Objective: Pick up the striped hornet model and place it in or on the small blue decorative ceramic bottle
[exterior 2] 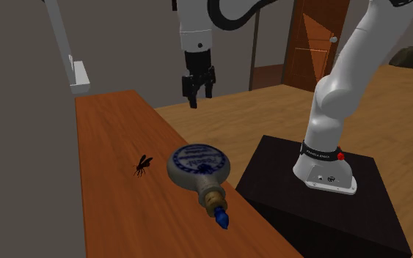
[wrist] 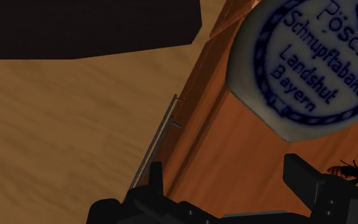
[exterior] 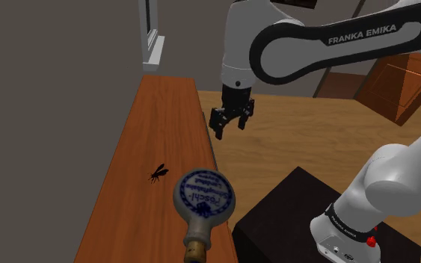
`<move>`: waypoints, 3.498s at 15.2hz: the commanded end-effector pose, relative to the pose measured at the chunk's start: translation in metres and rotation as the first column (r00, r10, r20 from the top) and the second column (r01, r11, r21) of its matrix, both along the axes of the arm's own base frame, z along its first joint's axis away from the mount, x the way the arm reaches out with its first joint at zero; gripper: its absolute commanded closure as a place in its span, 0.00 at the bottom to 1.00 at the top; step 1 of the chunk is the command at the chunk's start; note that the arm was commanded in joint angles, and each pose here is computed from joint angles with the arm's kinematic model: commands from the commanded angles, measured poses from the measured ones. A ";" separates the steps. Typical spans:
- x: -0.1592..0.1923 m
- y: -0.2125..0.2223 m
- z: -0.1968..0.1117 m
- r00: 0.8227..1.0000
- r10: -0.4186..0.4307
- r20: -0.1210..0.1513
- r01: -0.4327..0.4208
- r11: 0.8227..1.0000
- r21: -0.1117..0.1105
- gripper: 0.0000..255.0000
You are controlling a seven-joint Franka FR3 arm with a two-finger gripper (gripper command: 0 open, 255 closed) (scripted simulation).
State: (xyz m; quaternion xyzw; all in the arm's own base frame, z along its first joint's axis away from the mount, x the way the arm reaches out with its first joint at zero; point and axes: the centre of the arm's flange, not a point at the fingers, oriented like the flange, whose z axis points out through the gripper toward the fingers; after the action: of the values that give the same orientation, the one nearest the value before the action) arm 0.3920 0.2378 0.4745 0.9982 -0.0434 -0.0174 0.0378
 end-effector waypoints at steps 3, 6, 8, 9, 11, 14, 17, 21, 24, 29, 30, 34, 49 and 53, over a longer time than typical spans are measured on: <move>0.021 0.049 -0.023 1.000 0.001 0.006 -0.001 1.000 -0.030 0.00; 0.035 0.085 -0.041 1.000 0.003 0.010 -0.002 0.999 -0.053 0.00; 0.045 0.108 -0.054 1.000 0.004 0.013 -0.003 0.998 -0.068 0.00; 0.050 0.120 -0.060 1.000 0.004 0.014 -0.003 0.997 -0.076 0.00; 0.060 0.143 -0.073 1.000 0.005 0.017 -0.004 0.996 -0.091 0.00; 0.075 0.177 -0.093 1.000 0.007 0.021 -0.005 0.993 -0.115 0.00; 0.090 0.211 -0.114 1.000 0.009 0.024 -0.006 0.990 -0.138 0.00; 0.099 0.227 -0.137 1.000 0.010 0.027 -0.006 0.989 -0.151 0.00; 0.098 0.223 -0.152 1.000 0.010 0.027 -0.006 0.989 -0.151 0.00; 0.098 0.220 -0.165 1.000 0.010 0.027 -0.006 0.989 -0.151 0.00; 0.098 0.220 -0.165 1.000 0.010 0.027 -0.006 0.989 -0.151 0.00; 0.098 0.220 -0.165 1.000 0.010 0.027 -0.006 0.989 -0.151 0.00; 0.098 0.220 -0.139 1.000 0.010 0.027 -0.006 0.989 -0.151 1.00; 0.098 0.220 -0.118 1.000 0.010 0.027 -0.006 0.989 -0.151 1.00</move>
State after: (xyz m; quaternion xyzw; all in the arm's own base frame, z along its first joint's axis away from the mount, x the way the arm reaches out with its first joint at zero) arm 0.4911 0.4574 0.3517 0.9928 -0.0412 -0.0001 0.1124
